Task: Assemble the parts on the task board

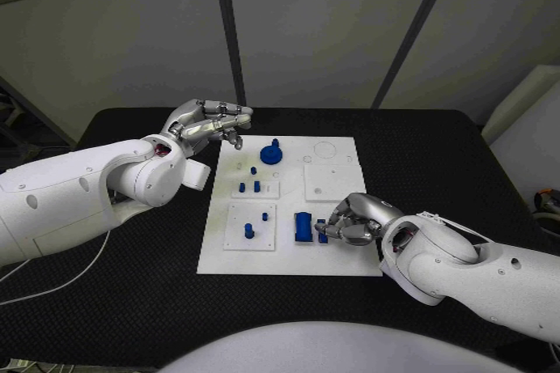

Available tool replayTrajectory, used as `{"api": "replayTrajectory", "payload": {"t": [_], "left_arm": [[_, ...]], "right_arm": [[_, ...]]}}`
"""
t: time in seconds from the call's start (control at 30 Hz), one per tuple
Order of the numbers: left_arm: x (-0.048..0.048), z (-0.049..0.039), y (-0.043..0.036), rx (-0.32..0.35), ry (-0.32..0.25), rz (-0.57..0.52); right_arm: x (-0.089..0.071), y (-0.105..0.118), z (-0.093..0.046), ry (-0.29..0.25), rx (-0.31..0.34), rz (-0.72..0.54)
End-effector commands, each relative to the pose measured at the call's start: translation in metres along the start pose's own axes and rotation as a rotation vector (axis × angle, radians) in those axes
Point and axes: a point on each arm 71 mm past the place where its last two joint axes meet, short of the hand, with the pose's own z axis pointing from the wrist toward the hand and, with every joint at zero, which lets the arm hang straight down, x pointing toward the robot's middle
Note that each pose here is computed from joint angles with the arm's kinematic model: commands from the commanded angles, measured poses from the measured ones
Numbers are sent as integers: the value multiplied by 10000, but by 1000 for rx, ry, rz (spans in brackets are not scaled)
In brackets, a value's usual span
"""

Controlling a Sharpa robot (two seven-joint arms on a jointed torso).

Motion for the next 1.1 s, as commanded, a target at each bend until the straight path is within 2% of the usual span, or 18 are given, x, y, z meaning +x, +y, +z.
{"api": "replayTrajectory", "payload": {"t": [0.03,0.7,1.1], "left_arm": [[14,4,-8,2,12,-5],[-2,8,3,0,8,-4],[5,6,23,-4,11,-6]], "right_arm": [[-16,5,-15,-3,-17,-5],[-116,-37,-156,-41,-115,-18],[-98,-61,-134,-20,-110,-30]]}}
